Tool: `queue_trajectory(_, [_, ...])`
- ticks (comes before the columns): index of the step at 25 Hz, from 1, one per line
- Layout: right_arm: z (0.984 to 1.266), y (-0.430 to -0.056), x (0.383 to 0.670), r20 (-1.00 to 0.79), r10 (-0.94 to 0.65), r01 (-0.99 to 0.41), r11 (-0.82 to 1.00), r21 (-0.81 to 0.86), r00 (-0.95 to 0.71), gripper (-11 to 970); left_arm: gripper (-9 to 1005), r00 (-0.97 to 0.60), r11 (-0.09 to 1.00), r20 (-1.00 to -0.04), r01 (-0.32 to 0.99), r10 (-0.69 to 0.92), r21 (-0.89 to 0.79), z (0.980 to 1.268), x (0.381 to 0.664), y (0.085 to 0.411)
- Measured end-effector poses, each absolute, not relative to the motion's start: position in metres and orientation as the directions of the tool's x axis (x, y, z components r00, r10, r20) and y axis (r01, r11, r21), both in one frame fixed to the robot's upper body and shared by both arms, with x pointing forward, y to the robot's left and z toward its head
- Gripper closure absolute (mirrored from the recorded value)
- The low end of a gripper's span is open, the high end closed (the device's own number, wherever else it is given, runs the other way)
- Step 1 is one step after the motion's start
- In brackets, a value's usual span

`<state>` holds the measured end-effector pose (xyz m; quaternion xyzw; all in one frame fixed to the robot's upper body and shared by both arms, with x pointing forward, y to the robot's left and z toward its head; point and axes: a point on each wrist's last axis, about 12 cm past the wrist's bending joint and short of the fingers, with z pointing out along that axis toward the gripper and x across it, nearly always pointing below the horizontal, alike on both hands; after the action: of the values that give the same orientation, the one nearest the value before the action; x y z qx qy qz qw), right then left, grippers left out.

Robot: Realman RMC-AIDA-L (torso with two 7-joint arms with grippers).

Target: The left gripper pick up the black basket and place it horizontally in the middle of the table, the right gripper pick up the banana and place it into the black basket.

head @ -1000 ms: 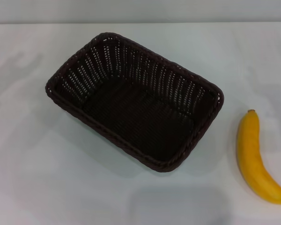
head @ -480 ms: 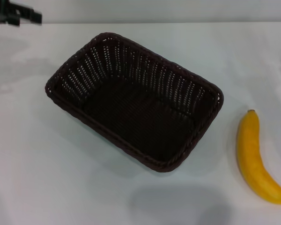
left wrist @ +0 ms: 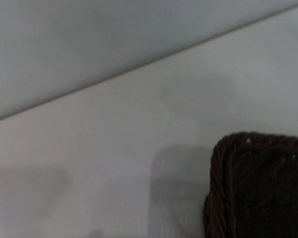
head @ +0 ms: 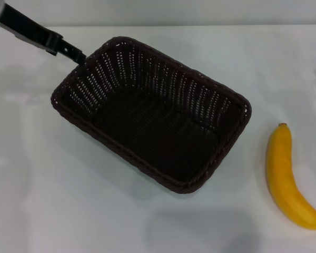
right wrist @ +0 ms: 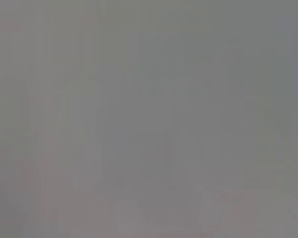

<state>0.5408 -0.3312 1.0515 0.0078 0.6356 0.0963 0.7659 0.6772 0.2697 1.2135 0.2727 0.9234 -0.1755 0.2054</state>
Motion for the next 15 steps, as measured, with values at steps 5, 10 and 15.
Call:
queue_trajectory(5, [1.052, -0.332, 0.538, -0.97, 0.159, -0.141, 0.981, 0.134, 0.184, 115, 143, -0.759, 0.79, -0.465, 0.585, 0.455, -0.183, 1.192, 0.675, 0.255])
queue_trajectory(10, [1.053, -0.331, 0.537, -0.967, 0.161, -0.145, 0.98, 0.134, 0.196, 116, 146, -0.75, 0.797, -0.485, 0.582, 0.45, -0.16, 1.174, 0.673, 0.251])
queue_trajectory(15, [1.053, -0.331, 0.537, -0.966, 0.162, -0.147, 0.98, 0.133, 0.201, 116, 273, -0.741, 0.801, -0.502, 0.58, 0.446, -0.145, 1.16, 0.67, 0.249])
